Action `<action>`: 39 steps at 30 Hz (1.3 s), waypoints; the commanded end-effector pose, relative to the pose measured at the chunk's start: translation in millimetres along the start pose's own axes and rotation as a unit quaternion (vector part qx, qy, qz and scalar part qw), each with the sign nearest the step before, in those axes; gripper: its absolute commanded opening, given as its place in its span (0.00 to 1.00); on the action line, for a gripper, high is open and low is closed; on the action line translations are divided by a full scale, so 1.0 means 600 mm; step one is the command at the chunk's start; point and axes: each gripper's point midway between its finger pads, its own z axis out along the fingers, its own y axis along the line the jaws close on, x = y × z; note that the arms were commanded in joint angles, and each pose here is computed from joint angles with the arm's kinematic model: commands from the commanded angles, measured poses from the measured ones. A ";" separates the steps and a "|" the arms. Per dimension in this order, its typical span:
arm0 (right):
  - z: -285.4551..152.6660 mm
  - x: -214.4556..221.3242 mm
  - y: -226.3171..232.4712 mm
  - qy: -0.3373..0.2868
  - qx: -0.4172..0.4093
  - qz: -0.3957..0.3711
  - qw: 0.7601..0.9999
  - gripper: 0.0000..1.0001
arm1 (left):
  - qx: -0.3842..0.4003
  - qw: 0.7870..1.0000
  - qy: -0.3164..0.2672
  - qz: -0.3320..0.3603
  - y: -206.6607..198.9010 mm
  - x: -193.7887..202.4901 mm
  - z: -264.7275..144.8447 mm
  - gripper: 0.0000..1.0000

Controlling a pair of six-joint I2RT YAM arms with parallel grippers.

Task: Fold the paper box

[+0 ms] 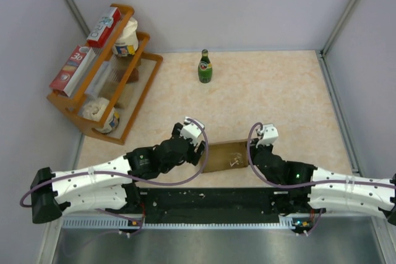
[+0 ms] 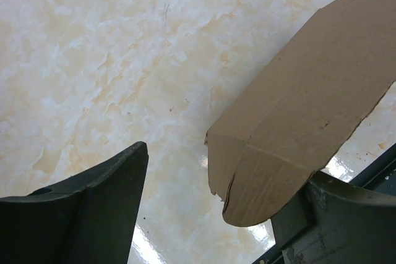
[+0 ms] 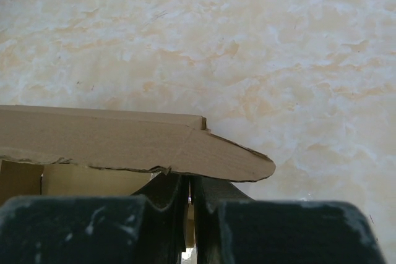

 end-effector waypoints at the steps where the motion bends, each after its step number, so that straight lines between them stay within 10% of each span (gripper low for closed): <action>1: -0.006 -0.030 0.015 -0.011 -0.003 0.019 1.000 0.03 | -0.008 0.999 -0.031 -0.012 0.004 -0.037 -0.008 0.75; 17: -0.005 -0.031 0.015 -0.007 0.002 0.021 1.000 0.03 | 0.023 1.000 0.005 -0.004 -0.019 -0.003 0.003 0.70; 26: -0.006 -0.032 0.017 -0.007 0.000 0.020 1.000 0.03 | 0.044 0.999 0.020 -0.009 -0.036 0.009 0.010 0.48; 39: -0.005 -0.036 0.018 -0.008 0.000 0.022 1.000 0.04 | 0.045 0.998 0.047 -0.013 -0.034 0.035 0.003 0.54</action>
